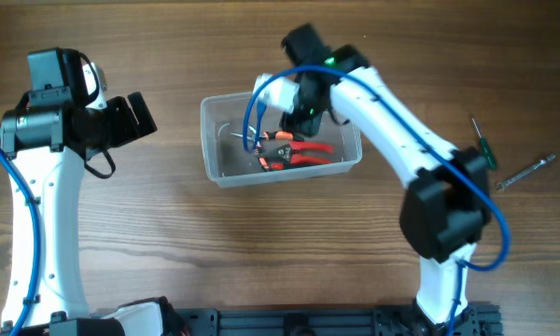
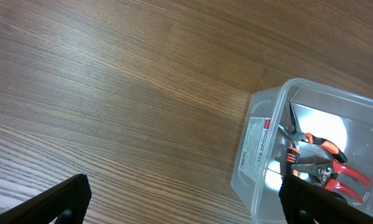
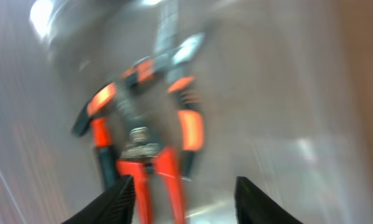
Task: Pack container
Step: 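Place the red screwdriver into the container with the right gripper, then grasp the green-handled screwdriver with the right gripper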
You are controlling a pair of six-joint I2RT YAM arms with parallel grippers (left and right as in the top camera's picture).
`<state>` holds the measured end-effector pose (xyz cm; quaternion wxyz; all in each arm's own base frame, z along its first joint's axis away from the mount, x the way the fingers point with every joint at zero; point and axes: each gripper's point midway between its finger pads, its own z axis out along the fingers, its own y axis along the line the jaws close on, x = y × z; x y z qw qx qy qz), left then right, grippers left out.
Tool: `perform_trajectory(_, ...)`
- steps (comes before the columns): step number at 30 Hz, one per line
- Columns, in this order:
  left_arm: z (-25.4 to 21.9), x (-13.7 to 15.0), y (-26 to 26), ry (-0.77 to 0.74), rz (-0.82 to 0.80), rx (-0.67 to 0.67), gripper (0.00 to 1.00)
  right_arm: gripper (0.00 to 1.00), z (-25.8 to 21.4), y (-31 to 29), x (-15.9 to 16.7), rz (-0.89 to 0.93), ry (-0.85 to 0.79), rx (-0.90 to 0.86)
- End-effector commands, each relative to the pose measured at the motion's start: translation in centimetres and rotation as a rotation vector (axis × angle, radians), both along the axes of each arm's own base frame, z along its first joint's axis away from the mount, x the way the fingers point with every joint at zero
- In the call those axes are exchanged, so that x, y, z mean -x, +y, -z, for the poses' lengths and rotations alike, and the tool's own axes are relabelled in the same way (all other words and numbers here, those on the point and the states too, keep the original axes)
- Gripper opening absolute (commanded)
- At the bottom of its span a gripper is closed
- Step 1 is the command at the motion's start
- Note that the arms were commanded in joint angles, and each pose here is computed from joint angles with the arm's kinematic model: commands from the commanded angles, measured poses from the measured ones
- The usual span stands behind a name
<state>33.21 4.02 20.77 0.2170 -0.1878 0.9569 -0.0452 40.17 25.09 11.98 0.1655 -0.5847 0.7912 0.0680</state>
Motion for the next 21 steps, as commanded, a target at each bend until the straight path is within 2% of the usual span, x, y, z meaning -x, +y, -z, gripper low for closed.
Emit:
perform_trajectory(1,0.1,0.0,-0.3,0.002,-0.001,0.009,1.00,0.82,-14.3,-8.8,-5.3,0.599,-0.265,-0.156)
perform_trajectory(3,0.1,0.0,-0.3,0.002,-0.001,0.009,1.00,0.99,-17.7,-14.9,-5.7,0.804,-0.324,-0.202)
perform_trajectory(6,0.1,0.0,-0.3,0.002,-0.001,0.009,1.00,1.00,-18.6,-26.7,-4.2,1.040,-0.327,-0.138)
perform_trajectory(10,0.1,0.0,-0.3,0.002,-0.001,0.009,1.00,1.00,-13.0,-39.3,-0.4,1.127,-0.156,0.077)
perform_trajectory(14,0.1,0.0,-0.3,0.002,-0.001,0.009,1.00,0.98,-6.4,-42.7,1.2,1.124,0.040,0.062)
perform_trajectory(19,0.1,0.0,-0.3,0.002,-0.001,0.009,1.00,0.99,2.2,-42.9,1.1,1.089,0.225,0.056)
perform_trajectory(21,0.1,0.0,-0.3,0.002,-0.001,0.009,1.00,0.97,4.2,-43.0,1.0,1.090,0.264,0.061)
